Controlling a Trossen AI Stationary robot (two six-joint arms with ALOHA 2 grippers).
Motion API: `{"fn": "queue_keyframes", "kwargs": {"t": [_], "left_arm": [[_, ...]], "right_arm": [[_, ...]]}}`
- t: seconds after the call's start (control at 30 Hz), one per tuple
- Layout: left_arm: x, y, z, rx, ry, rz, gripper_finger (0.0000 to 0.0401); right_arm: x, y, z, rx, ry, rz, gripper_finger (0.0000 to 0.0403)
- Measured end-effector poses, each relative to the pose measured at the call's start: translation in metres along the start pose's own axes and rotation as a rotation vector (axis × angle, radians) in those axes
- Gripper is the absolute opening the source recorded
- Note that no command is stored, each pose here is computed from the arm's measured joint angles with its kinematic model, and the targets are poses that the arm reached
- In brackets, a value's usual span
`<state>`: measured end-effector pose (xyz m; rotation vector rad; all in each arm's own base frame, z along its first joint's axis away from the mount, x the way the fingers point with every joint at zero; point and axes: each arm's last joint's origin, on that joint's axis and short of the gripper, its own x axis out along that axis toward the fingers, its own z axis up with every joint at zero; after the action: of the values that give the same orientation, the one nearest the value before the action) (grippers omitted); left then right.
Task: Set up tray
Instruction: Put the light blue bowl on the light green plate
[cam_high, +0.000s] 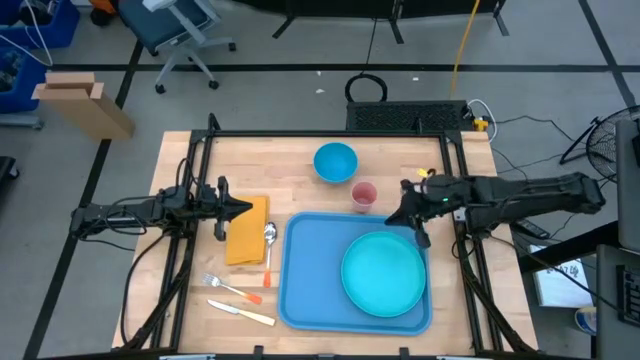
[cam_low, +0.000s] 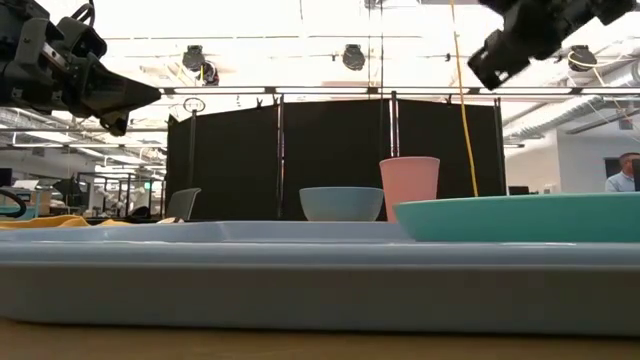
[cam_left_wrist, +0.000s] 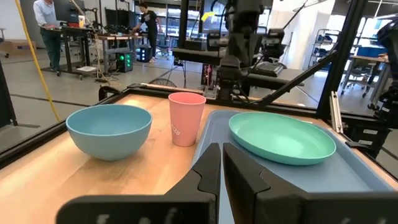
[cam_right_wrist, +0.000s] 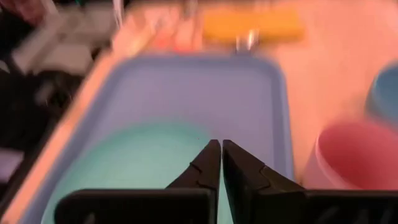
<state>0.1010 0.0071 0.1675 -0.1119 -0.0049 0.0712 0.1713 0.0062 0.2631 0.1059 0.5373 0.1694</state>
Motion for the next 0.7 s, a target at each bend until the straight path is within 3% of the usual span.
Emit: {"fn": "queue_keyframes", "kwargs": {"t": [0.17,0.3,0.47,0.7], "left_arm": [[0.000,0.000,0.001,-0.025,-0.007,-0.001,0.0021],[0.000,0.000,0.001,-0.074,-0.012,-0.002,0.0021],[0.000,0.000,0.002,-0.065,-0.017,0.000,0.0021],[0.000,0.003,0.003,-0.213,-0.049,0.117,0.0021]], "right_arm": [[-0.005,-0.001,-0.014,-0.053,-0.196,-0.006,0.0002],[-0.001,-0.007,-0.030,-0.088,-0.337,-0.088,0.0002],[0.004,-0.017,-0.046,-0.076,-0.406,-0.161,0.0001],[0.006,-0.024,-0.056,-0.075,-0.475,-0.189,0.0001]]}}
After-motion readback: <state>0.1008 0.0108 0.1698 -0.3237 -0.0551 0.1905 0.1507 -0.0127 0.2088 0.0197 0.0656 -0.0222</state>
